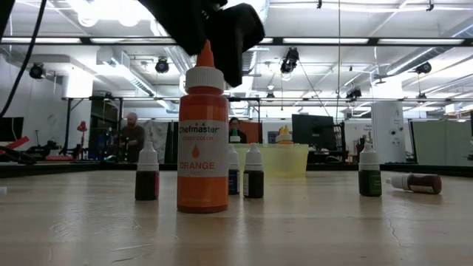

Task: Pick & Place food coloring
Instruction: Put the large orange food coloring bottle into the yellow bin

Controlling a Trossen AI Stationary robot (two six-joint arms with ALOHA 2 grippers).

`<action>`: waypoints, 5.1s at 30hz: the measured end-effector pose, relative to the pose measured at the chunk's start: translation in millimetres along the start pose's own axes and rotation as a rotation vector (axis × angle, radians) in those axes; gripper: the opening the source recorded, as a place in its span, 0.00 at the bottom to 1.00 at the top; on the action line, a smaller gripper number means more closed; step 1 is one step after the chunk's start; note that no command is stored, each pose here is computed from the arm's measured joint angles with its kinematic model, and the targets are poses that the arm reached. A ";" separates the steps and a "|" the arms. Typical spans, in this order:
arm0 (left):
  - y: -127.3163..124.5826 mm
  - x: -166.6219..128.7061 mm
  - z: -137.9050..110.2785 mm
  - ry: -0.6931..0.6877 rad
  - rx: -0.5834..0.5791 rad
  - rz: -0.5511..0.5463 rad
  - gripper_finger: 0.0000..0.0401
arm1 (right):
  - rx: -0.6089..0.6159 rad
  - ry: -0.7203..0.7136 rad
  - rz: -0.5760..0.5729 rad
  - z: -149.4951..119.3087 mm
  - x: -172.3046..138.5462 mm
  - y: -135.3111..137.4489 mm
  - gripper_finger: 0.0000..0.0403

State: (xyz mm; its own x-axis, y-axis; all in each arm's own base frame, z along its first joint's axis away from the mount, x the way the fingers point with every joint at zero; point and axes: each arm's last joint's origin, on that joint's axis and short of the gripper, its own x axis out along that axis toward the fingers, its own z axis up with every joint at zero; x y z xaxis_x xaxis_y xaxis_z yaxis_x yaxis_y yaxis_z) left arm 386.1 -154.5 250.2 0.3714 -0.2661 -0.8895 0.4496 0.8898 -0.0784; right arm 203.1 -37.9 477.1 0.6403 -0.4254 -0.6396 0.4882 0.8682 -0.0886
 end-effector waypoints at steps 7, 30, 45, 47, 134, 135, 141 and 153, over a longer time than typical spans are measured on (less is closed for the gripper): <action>0.3 1.6 1.6 -0.014 0.001 0.001 0.54 | -0.003 0.000 0.000 0.0 0.0 0.0 0.41; 0.9 14.6 -3.2 0.061 -0.031 -0.007 0.49 | -0.003 0.001 -0.001 0.0 0.1 0.0 0.41; 0.1 14.5 -2.9 0.058 -0.034 -0.034 0.32 | -0.002 0.000 0.000 0.0 -0.1 0.0 0.41; 0.1 14.5 -2.7 0.057 -0.033 -0.034 0.28 | -0.001 0.000 0.000 0.0 0.0 0.0 0.41; 290.8 -193.1 -106.9 -0.025 -0.483 0.479 0.24 | 0.124 0.000 -0.001 0.1 0.1 0.0 0.41; 292.1 -188.4 -108.7 -0.019 -0.485 0.476 0.24 | 0.124 0.000 -0.002 0.0 0.1 0.0 0.41; 300.1 -161.4 -119.4 0.002 -0.493 0.462 0.24 | 0.130 -0.001 -0.001 0.0 0.0 0.0 0.41; 315.7 -135.0 -149.4 0.030 -0.547 0.462 0.24 | 0.150 0.000 -0.002 0.0 0.2 0.0 0.41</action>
State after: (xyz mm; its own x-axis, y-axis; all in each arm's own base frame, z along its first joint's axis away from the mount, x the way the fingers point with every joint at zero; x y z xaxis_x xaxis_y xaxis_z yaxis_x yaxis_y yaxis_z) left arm 356.6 217.7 278.2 0.3995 0.1860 -0.8977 -0.2225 0.9696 0.1019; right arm 203.2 -37.9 477.0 0.6393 -0.4270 -0.6395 0.5727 0.8194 0.0254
